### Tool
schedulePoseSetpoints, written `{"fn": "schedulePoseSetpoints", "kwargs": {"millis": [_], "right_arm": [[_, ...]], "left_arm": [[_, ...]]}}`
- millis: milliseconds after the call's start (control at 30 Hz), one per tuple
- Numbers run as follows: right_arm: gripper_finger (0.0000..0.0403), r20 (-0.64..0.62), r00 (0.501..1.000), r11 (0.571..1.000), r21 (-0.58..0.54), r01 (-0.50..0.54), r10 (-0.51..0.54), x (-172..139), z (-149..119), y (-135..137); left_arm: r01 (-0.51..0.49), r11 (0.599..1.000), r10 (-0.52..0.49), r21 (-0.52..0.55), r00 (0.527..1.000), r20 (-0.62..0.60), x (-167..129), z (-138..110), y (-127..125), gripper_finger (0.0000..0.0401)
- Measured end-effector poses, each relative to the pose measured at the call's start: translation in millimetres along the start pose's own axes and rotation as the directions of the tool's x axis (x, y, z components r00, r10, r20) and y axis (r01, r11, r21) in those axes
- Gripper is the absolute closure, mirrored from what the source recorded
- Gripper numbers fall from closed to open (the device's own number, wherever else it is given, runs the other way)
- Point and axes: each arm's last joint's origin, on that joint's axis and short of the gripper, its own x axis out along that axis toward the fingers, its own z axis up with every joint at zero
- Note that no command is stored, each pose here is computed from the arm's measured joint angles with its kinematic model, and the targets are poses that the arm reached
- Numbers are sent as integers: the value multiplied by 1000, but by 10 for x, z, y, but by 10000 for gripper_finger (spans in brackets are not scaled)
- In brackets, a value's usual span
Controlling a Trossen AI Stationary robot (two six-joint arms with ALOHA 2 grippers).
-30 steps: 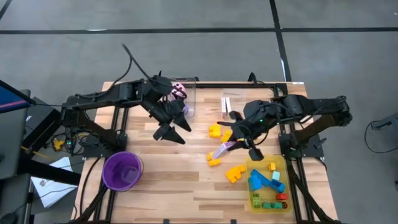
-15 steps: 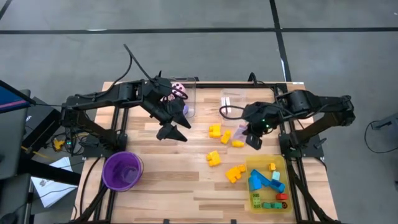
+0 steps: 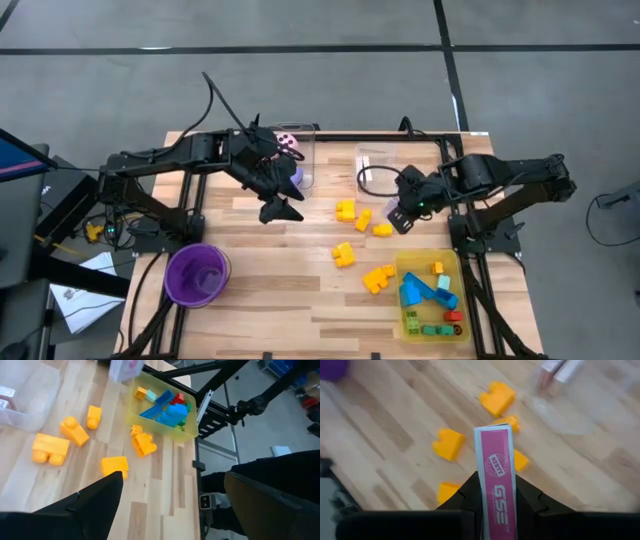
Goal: Pick & Place Toys
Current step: Put the pink deck of cards into the right transparent bin
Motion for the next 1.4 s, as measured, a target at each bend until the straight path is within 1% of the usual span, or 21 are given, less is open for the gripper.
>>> {"fn": "schedulePoseSetpoints", "kwargs": {"millis": [33,167,233,300,400,467,500,567,633,733,833,867,900,967,1033,1100,1167,1200,1233,1267,1400], "right_arm": [[345,13,1000,1000,9,-23,23,29,-17,17],[345,104,979,983,42,-181,176,86,-74,94],[345,177,949,960,53,-275,262,63,-85,123],[345,252,917,941,56,-333,309,22,-103,105],[345,374,860,922,31,-387,348,-74,-126,58],[345,457,802,909,-37,-415,385,-164,-134,41],[345,488,774,903,-75,-424,404,-210,-144,36],[345,547,716,890,-136,-436,434,-293,-144,39],[345,588,670,881,-182,-437,453,-348,-143,46],[345,619,622,869,-236,-434,479,-382,-139,70],[345,645,580,860,-275,-431,497,-382,-120,100],[345,654,564,854,-282,-437,505,-378,-114,115],[345,659,553,850,-286,-442,510,-378,-105,132],[345,666,540,846,-294,-444,515,-368,-77,158],[345,667,535,845,-301,-443,518,-340,-45,184],[345,666,533,842,-303,-446,522,-314,-17,198],[345,672,516,834,-308,-457,531,-301,30,219],[345,666,518,832,-314,-457,536,-292,40,214],[345,658,518,826,-321,-463,546,-285,50,210],[345,654,512,818,-327,-473,557,-288,67,205],[345,658,512,821,-324,-469,552,-278,112,174]], "left_arm": [[-5,1000,5,11,1000,1,5,-4,-11,60],[-18,997,17,73,1000,18,29,-10,-72,72],[-28,996,24,89,999,39,41,-4,-109,76],[-37,994,30,106,997,68,54,6,-153,80],[-93,990,80,110,990,118,91,4,-195,84],[-139,988,125,69,976,179,191,-13,-168,86],[-145,989,132,44,969,210,263,-27,-144,87],[-102,995,95,9,955,280,403,-42,-98,89],[-33,999,33,-6,929,369,536,-63,-50,89],[60,998,-39,-28,875,483,733,-151,51,89],[168,986,-137,8,770,623,763,-179,59,96],[182,983,-146,14,740,656,768,-188,66,99],[179,984,-137,10,715,685,781,-195,81,103],[157,988,-112,3,692,713,828,-223,121,111],[159,987,-133,37,649,749,836,-183,109,117],[166,984,-152,60,621,769,812,-162,92,123],[157,985,-154,71,617,772,849,-154,100,129],[152,986,-146,64,629,764,870,-171,114,133],[153,986,-147,64,628,764,887,-174,120,137],[158,985,-154,70,620,770,886,-168,111,141],[160,984,-156,71,615,773,880,-164,103,165]]}}
